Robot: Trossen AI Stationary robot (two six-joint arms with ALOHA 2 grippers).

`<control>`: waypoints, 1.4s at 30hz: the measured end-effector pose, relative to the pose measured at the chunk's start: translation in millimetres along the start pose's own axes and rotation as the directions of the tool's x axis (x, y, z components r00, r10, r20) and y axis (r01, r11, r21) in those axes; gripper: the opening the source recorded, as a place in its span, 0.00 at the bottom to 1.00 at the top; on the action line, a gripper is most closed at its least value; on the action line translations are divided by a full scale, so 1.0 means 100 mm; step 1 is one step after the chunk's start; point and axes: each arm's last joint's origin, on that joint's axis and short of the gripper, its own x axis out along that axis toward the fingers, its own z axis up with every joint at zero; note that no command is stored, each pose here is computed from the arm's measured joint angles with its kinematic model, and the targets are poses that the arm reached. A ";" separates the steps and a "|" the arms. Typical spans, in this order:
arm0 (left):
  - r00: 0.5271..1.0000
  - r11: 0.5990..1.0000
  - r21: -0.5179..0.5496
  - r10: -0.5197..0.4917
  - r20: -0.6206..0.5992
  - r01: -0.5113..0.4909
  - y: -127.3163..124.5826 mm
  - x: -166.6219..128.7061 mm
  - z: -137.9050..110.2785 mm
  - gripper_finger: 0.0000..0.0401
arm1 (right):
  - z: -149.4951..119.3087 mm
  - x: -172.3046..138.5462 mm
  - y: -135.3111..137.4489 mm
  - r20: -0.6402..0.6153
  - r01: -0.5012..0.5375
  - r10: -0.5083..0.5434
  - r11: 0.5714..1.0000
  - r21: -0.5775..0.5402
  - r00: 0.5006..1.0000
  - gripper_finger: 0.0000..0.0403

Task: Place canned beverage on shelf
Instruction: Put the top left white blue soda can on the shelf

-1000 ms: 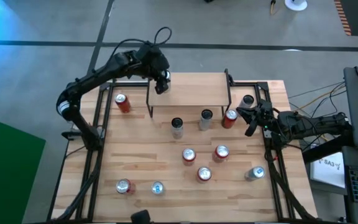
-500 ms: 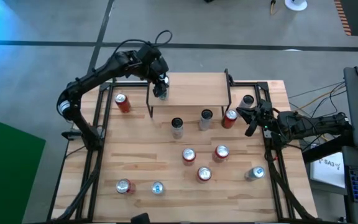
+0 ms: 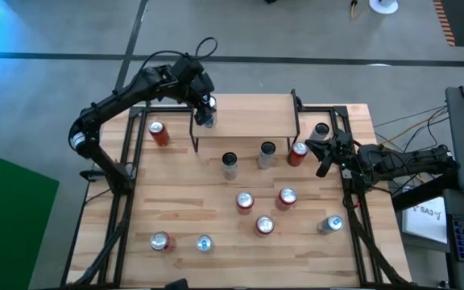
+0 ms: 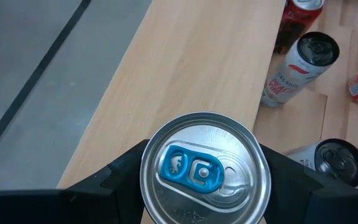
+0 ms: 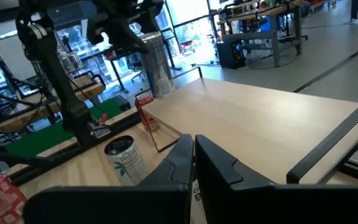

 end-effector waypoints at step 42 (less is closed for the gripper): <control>0.999 0.998 -0.053 0.034 0.014 -0.034 -0.05 0.08 -0.33 0.63 | -0.01 0.01 0.01 -0.008 0.003 -0.003 1.000 -0.006 1.000 0.02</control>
